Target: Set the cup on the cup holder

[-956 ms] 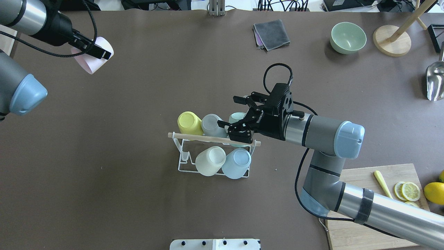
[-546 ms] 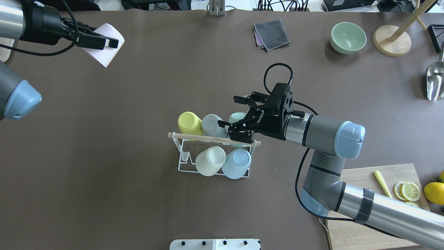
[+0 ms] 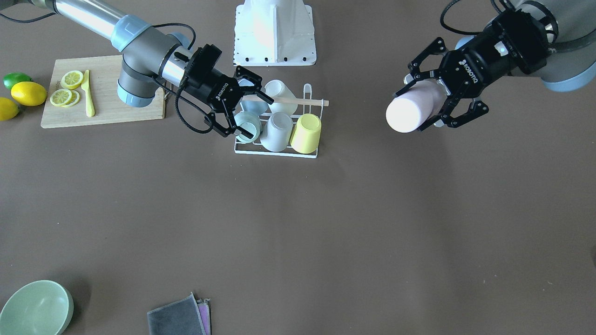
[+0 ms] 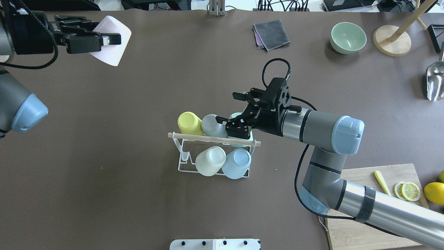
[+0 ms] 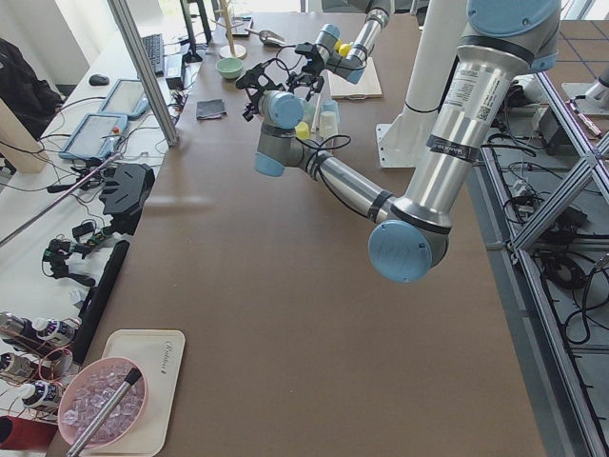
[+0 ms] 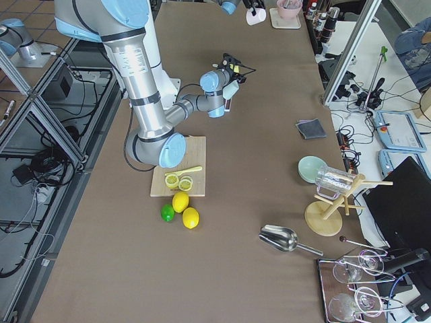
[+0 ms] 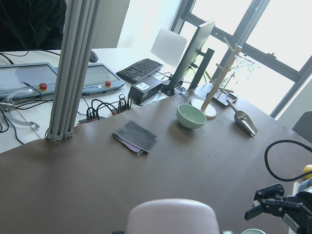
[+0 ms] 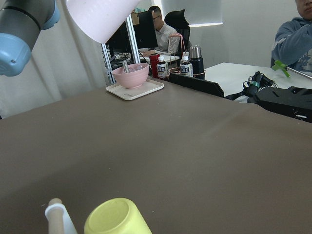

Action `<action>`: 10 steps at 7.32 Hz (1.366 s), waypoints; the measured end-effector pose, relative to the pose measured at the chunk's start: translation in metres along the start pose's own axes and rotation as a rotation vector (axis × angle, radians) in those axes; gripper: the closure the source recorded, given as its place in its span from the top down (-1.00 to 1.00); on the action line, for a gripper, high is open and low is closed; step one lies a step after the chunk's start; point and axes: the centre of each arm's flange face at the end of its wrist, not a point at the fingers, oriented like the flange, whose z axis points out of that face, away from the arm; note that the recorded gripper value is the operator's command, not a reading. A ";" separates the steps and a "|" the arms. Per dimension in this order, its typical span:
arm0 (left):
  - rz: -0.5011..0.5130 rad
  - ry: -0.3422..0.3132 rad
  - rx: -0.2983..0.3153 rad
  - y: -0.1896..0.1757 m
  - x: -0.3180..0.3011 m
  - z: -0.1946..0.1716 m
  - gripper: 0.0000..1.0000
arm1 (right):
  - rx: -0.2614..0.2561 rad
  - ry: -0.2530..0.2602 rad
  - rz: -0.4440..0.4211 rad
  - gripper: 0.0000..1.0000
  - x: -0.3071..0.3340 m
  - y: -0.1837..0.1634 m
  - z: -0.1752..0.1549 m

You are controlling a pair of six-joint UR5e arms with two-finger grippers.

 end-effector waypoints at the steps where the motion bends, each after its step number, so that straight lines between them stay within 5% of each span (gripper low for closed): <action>1: 0.012 0.025 0.094 0.015 0.023 0.015 -1.00 | -0.064 0.017 0.001 1.00 -0.006 -0.024 -0.004; 4: 0.111 0.008 0.285 0.080 0.082 0.027 -1.00 | -0.298 0.043 0.026 1.00 -0.011 -0.070 -0.023; 6: 0.194 -0.059 0.372 0.141 0.124 0.037 -1.00 | -0.454 0.090 0.057 1.00 0.006 -0.070 -0.032; 8: 0.280 -0.164 0.378 0.205 0.166 0.047 -1.00 | -0.624 0.168 0.140 1.00 0.056 -0.078 -0.050; 10: 0.316 -0.220 0.344 0.249 0.194 0.067 -1.00 | -0.705 0.302 0.276 1.00 0.139 -0.098 -0.108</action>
